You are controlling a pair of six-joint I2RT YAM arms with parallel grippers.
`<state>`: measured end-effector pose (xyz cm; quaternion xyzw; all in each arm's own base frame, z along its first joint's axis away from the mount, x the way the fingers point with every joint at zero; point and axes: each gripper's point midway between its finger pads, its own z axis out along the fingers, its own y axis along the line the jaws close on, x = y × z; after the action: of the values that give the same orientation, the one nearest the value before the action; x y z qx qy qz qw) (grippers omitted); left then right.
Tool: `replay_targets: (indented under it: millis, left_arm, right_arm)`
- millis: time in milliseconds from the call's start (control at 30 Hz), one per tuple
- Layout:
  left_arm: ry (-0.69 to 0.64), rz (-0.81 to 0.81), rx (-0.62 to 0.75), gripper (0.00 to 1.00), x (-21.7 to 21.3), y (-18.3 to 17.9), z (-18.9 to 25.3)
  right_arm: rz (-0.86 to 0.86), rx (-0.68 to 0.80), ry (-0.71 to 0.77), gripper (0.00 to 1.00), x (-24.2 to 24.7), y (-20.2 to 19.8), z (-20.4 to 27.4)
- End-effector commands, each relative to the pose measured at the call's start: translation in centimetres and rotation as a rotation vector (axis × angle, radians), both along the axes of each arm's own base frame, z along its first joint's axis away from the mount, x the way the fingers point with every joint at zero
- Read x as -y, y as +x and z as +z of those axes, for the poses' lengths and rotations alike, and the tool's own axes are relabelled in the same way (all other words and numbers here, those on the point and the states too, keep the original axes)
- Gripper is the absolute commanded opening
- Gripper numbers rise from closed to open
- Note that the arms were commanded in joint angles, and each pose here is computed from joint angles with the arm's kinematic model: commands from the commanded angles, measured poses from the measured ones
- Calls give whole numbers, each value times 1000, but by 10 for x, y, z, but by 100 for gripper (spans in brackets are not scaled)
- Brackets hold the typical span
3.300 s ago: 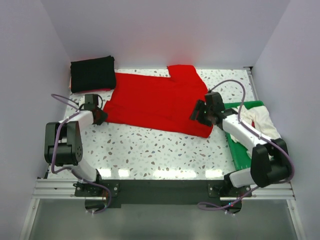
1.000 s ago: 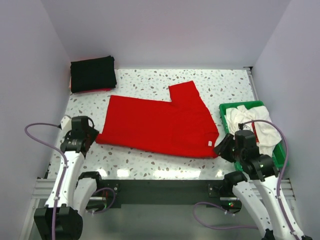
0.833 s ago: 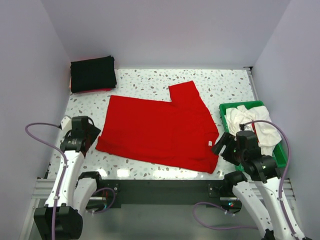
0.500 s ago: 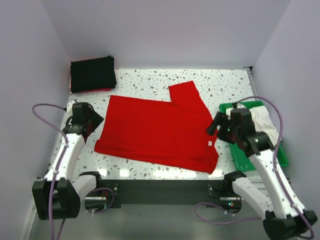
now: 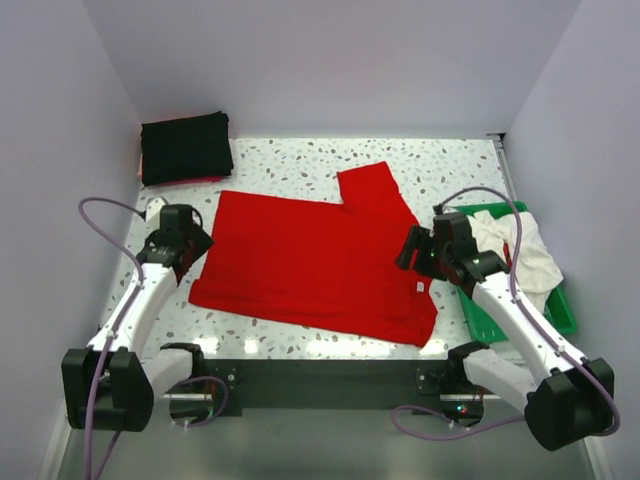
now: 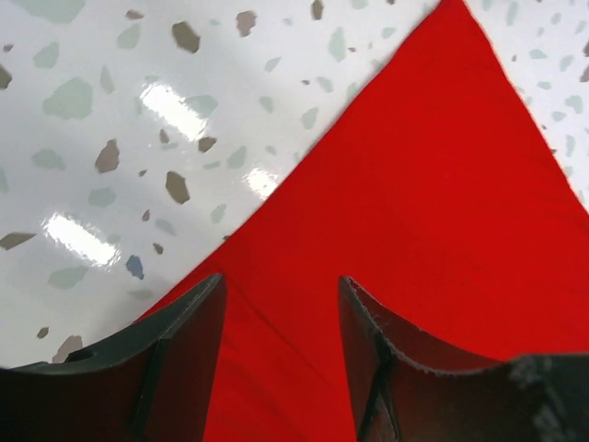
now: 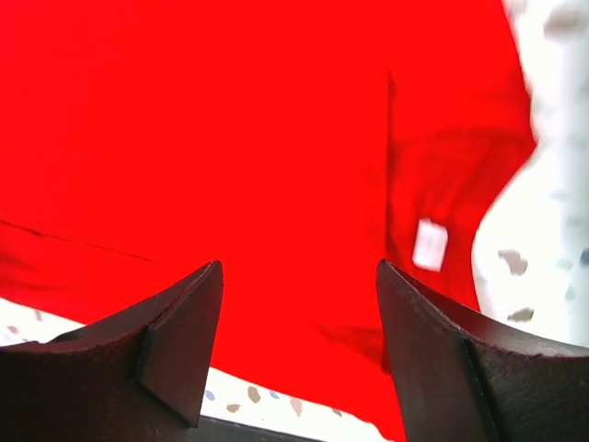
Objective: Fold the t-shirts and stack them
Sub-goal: Fold the tshirt
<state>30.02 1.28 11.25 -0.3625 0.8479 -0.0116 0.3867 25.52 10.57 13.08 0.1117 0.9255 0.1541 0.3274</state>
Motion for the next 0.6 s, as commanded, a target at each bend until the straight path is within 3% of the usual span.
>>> replay_targets:
  millis: [0, 133, 300, 567]
  left_arm:
    - [7, 83, -46, 57, -9, -23, -22]
    - [-117, -31, 0, 51, 23, -2, -27]
    - [-93, 43, -97, 48, 25, -2, -39]
    - [-110, 25, -148, 42, 32, 16, -68]
  right_arm:
    - [18, -26, 44, 70, -9, -9, -21]
    - [77, -63, 17, 70, -18, -21, -44]
    - [110, -113, -6, 70, -23, -23, -64]
    - [103, -133, -10, 70, -29, -11, -81]
